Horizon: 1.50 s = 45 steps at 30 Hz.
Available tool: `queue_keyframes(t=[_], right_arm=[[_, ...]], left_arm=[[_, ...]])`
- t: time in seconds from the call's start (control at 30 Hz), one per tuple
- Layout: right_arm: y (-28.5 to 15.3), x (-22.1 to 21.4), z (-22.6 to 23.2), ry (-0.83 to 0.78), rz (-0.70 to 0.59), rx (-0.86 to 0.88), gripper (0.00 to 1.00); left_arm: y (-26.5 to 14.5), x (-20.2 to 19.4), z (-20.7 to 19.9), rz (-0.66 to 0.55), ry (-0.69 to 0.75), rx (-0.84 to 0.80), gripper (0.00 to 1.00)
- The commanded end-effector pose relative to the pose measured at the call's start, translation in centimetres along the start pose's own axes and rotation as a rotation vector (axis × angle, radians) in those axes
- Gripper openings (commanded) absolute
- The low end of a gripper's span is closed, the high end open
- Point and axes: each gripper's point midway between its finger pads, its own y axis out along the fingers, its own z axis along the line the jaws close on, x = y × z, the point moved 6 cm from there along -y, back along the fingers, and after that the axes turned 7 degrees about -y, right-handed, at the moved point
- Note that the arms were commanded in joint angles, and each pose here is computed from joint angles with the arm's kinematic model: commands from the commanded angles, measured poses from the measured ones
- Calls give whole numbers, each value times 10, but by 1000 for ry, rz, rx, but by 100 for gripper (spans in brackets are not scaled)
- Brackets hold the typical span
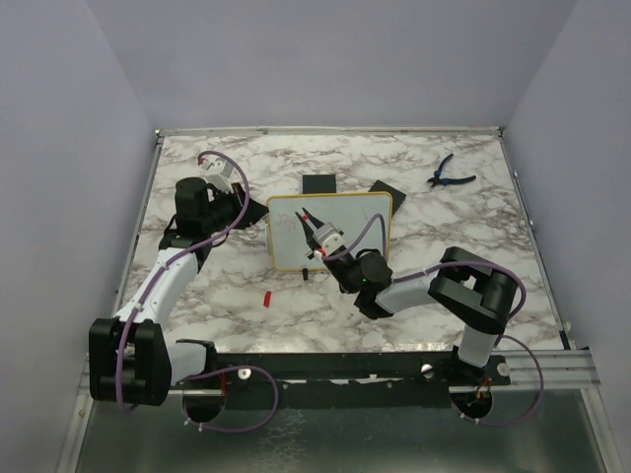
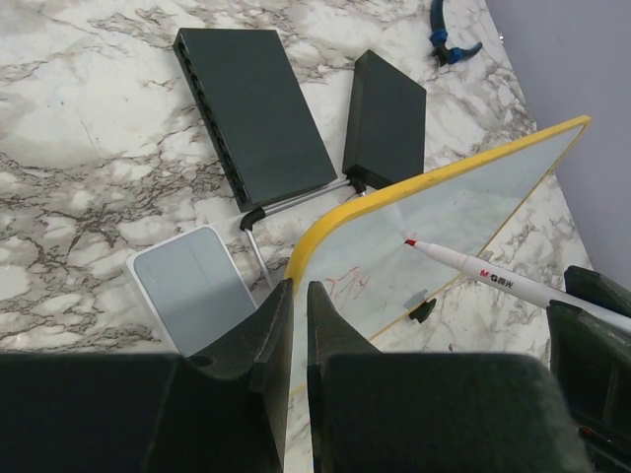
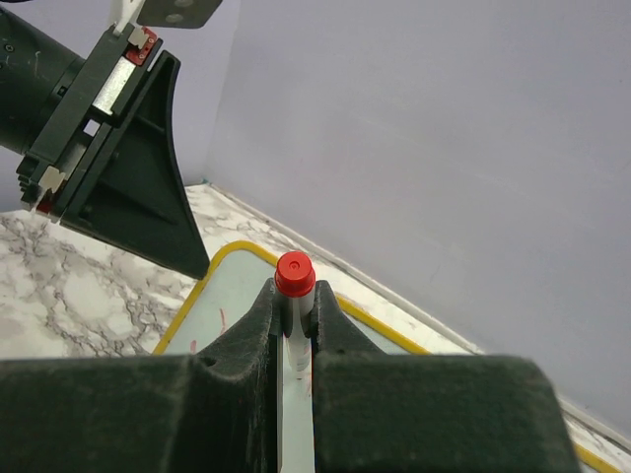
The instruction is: Write a sentence on the whiteboard
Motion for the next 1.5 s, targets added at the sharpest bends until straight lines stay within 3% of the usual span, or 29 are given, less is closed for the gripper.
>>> queue_keyframes(t=[0.0, 1.47], right_arm=[[3, 18, -17, 75, -132, -112, 1], [-17, 13, -11, 111, -97, -74, 1]], left_arm=[[-3, 8, -9, -28, 35, -30, 11], [-3, 8, -10, -26, 33, -33, 11]])
